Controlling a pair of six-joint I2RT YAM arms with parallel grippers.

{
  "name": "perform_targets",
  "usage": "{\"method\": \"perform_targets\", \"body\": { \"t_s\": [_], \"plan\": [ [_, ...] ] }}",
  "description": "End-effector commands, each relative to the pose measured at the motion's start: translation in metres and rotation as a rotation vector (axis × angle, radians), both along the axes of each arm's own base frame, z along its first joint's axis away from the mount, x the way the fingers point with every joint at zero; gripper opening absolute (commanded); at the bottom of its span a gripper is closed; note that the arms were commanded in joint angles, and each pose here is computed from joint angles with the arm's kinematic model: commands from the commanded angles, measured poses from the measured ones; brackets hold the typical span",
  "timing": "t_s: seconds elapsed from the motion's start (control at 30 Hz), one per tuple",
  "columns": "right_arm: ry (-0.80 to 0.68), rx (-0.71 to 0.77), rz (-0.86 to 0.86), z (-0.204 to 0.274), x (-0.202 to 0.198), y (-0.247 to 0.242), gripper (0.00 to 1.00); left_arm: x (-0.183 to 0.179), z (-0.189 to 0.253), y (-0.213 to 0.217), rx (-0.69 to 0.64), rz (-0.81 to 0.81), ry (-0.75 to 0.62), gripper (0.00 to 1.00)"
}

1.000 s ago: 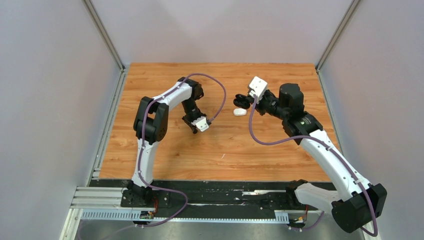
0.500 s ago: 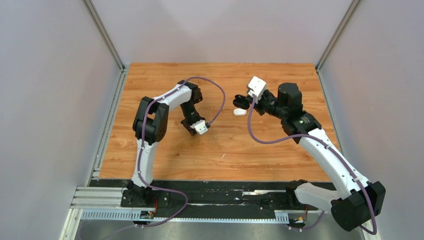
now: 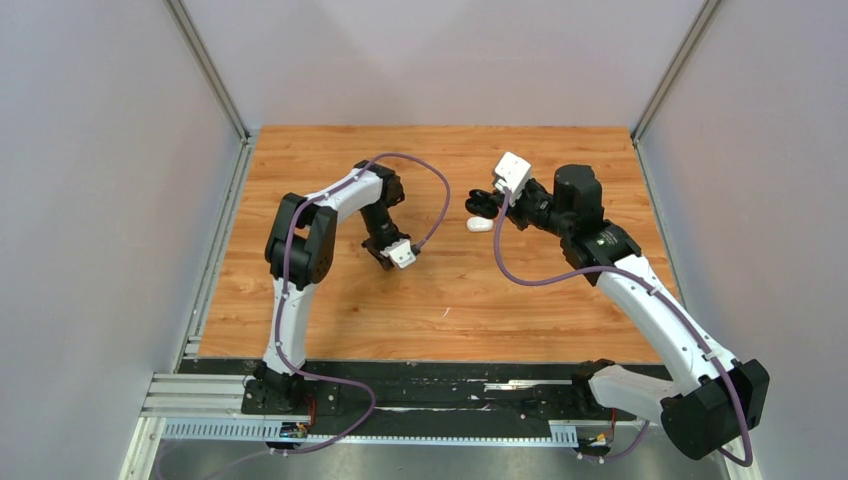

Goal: Insert the wireless bluetooth earbuds into the charging case
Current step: Pick up the left earbud from the center of the board.

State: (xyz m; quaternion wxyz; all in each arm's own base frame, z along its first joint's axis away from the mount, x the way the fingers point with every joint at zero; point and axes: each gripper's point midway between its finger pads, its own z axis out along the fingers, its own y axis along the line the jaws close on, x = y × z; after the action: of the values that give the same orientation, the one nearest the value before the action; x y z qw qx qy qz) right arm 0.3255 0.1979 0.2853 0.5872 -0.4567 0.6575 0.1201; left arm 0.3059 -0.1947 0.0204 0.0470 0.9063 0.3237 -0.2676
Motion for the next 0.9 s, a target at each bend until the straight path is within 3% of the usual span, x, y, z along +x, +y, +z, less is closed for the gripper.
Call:
{"method": "perform_targets", "body": {
  "t_s": [0.0, 0.17, 0.23, 0.37, 0.47, 0.57, 0.77, 0.87],
  "plan": [
    [-0.043, 0.041, 0.005, 0.023, 0.003, 0.003, 0.00, 0.016, 0.012, -0.005, -0.044, 0.046, -0.064, 0.26],
    [-0.048, 0.043, 0.005, 0.024, 0.005, 0.004, 0.00, 0.017, 0.025, -0.011, -0.062, 0.169, -0.034, 0.25],
    [-0.049, 0.042, -0.001, 0.025, 0.006, 0.003, 0.00, 0.021, 0.036, -0.021, -0.075, 0.288, -0.004, 0.24],
    [-0.054, 0.033, -0.029, 0.024, 0.006, -0.003, 0.00, 0.036, 0.057, -0.045, -0.070, 0.655, 0.102, 0.24],
    [-0.043, 0.036, -0.056, 0.024, 0.007, -0.010, 0.00, 0.039, 0.061, -0.051, 0.015, 0.973, 0.207, 0.23],
    [-0.025, 0.048, -0.074, 0.025, 0.012, -0.014, 0.00, 0.035, 0.059, -0.057, 0.082, 1.182, 0.326, 0.22],
    [-0.016, 0.061, -0.063, 0.030, 0.018, -0.009, 0.00, 0.019, 0.053, -0.073, 0.137, 1.369, 0.599, 0.22],
    [-0.007, 0.067, -0.056, 0.029, 0.019, -0.006, 0.00, 0.021, 0.050, -0.075, 0.106, 1.395, 0.616, 0.23]
  ]
}}
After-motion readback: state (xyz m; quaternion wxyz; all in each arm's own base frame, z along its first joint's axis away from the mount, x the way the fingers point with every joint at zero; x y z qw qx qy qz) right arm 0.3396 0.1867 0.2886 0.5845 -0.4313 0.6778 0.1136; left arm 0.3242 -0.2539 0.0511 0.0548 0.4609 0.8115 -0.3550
